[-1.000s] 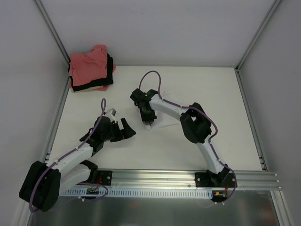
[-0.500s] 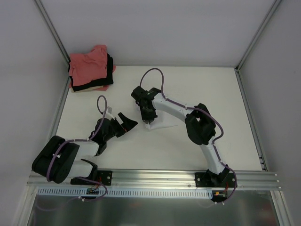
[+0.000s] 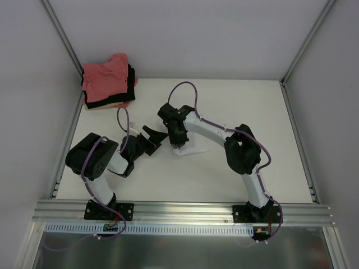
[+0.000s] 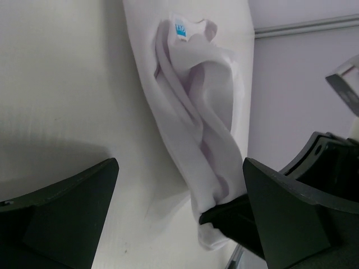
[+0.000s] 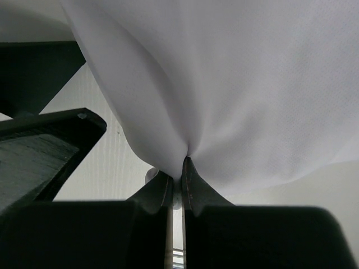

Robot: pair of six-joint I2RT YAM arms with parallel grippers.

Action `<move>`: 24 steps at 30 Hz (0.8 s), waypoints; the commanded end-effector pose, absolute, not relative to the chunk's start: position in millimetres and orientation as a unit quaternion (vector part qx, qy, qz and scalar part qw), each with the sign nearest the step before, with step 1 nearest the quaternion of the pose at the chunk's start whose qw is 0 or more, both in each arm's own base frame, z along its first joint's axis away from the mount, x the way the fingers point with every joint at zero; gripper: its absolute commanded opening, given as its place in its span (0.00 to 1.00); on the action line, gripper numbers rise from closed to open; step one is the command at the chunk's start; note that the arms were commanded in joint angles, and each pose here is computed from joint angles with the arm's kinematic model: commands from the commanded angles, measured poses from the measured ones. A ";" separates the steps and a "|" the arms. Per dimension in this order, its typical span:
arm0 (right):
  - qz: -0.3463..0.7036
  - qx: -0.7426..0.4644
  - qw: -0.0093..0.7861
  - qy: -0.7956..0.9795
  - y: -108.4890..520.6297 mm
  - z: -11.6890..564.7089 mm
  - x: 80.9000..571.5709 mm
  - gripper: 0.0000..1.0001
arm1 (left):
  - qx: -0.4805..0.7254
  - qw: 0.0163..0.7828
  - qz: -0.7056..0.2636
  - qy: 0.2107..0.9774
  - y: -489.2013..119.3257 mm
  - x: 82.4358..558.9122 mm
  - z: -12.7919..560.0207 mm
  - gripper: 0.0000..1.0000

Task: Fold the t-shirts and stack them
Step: Put the neatly folded tshirt into the corner of the board with the left arm

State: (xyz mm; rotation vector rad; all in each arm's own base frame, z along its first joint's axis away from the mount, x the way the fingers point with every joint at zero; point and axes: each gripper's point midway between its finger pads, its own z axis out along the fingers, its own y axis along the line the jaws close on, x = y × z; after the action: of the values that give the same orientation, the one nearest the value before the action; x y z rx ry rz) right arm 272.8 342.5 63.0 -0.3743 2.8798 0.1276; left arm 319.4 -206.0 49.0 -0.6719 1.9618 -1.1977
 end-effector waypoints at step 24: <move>0.102 -0.127 0.126 0.979 357.7 88.9 262.5 0.00 | -0.220 0.428 -0.547 0.685 -227.1 363.9 94.9 0.99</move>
State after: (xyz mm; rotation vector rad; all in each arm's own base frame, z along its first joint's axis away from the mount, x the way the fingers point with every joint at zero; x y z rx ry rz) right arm 263.9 347.3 52.3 -0.3787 2.9131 0.1855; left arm 351.0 -227.1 53.9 -0.6988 1.9262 -1.3005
